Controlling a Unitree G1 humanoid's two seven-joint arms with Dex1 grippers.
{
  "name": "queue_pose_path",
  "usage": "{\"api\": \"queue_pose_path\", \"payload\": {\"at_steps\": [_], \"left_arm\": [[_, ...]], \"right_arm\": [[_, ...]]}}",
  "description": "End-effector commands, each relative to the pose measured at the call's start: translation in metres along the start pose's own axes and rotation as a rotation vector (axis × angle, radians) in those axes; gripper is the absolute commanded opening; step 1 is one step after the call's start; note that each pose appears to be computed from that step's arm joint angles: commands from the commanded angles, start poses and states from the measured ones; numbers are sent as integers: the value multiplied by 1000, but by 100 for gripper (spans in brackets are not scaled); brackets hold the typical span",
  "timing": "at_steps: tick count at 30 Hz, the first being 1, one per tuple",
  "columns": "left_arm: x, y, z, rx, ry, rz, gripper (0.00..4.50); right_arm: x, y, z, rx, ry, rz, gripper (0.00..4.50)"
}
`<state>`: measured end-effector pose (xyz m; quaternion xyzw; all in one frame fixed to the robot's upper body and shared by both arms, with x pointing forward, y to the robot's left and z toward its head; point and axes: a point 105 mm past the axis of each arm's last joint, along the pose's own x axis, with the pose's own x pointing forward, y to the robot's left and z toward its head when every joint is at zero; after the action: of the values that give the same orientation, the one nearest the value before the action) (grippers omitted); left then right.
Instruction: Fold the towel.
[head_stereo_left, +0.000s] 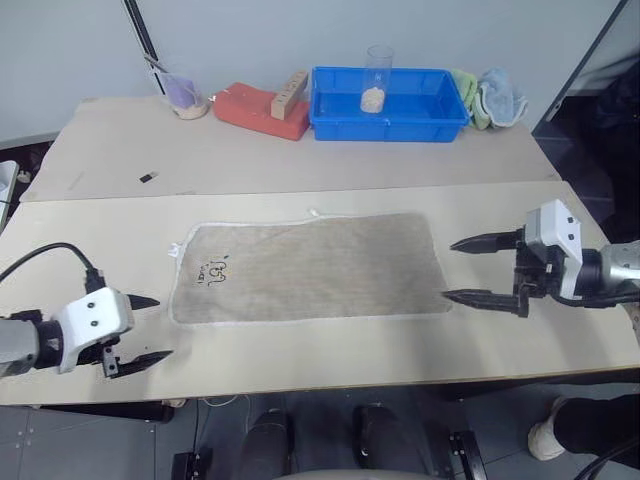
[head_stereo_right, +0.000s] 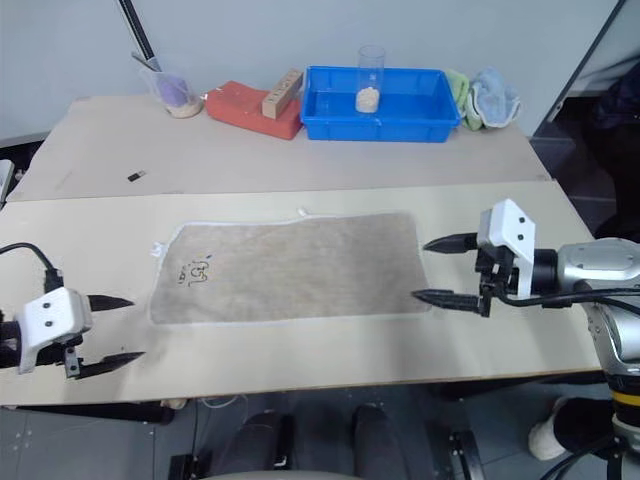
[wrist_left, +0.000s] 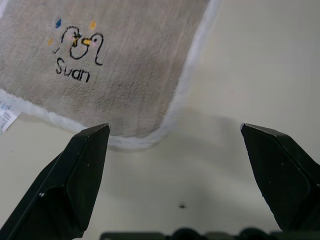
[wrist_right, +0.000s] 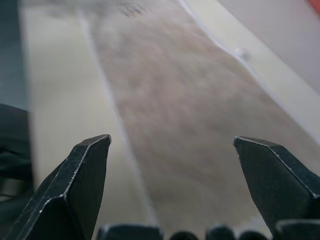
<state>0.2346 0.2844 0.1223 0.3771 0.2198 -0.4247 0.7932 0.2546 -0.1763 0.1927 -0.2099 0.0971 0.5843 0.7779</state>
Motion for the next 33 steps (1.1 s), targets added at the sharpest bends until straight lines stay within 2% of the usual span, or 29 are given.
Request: {"api": "queue_pose_path", "payload": {"at_steps": [1,7,10,17,18,24,27,33], "left_arm": [[9,6,-9,58,17,0,450],[23,5,-21,82,9,-11,450],[27,5,-23,69,-1,-13,364],[35,2,-27,33,-19,4,25],[36,1,-27,30,-24,6,2],[39,0,-24,7,-63,18,2],[39,1,-22,-14,-83,32,2],[35,7,-16,-97,-137,64,2]], "right_arm": [[8,21,19,2,-22,106,436],[11,24,27,4,-28,137,436],[10,22,26,6,-20,135,450],[4,13,8,-12,70,89,450],[3,10,3,-22,97,74,450],[-1,-10,-40,-180,303,38,450],[4,-21,-57,-255,361,29,450],[10,-30,-94,-253,445,75,450]]}}
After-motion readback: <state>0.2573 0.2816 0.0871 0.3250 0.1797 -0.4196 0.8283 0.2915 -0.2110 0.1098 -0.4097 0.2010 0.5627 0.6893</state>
